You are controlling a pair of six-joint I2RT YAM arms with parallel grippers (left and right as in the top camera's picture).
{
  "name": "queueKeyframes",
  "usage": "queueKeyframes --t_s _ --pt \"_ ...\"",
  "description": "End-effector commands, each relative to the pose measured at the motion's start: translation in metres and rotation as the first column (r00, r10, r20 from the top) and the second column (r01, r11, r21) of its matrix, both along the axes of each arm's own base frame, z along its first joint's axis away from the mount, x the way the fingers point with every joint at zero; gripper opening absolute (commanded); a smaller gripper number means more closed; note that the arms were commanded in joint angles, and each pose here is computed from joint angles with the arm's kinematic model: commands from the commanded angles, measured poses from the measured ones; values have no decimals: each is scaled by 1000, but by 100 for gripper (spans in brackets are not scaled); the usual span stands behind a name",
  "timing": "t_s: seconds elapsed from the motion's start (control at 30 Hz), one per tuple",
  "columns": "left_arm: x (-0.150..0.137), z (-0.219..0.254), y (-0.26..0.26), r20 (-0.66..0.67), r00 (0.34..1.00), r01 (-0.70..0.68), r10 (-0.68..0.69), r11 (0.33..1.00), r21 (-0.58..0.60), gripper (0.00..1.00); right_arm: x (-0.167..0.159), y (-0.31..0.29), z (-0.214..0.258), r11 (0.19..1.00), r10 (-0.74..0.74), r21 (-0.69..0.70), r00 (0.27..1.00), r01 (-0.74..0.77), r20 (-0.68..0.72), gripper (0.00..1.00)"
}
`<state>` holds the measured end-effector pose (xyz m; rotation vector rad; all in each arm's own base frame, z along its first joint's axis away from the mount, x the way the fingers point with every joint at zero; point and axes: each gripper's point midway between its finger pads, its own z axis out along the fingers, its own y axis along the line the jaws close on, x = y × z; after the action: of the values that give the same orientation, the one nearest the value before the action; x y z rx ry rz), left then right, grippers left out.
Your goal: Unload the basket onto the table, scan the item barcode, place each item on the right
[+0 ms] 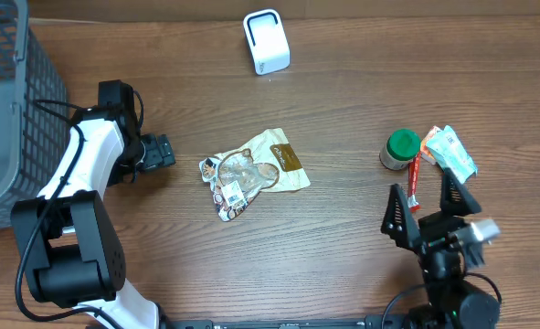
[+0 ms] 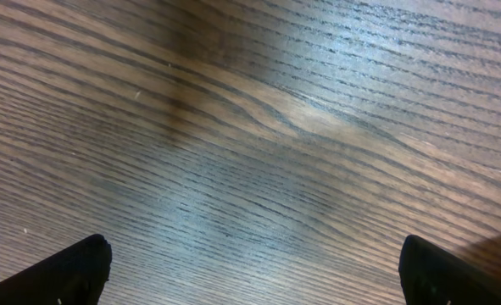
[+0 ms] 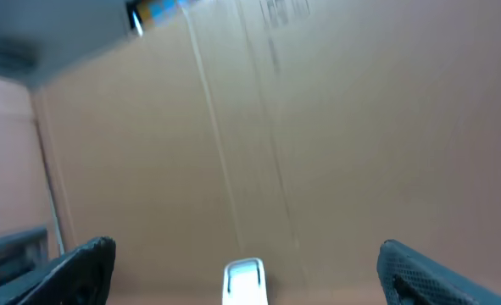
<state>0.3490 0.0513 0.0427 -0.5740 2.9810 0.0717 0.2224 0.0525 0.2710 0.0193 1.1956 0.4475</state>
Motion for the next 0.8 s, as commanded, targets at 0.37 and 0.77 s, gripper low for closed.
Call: queueKeyframes --t_s 0.37,0.77 --pt "5 4 1 13 1000 12 -12 1000 8 100 18 3 -101 996 -19 -85 921 -15 -390 100" --pt "5 4 1 13 1000 12 -12 1000 8 100 18 1 -100 907 -114 -421 954 -14 -278 100"
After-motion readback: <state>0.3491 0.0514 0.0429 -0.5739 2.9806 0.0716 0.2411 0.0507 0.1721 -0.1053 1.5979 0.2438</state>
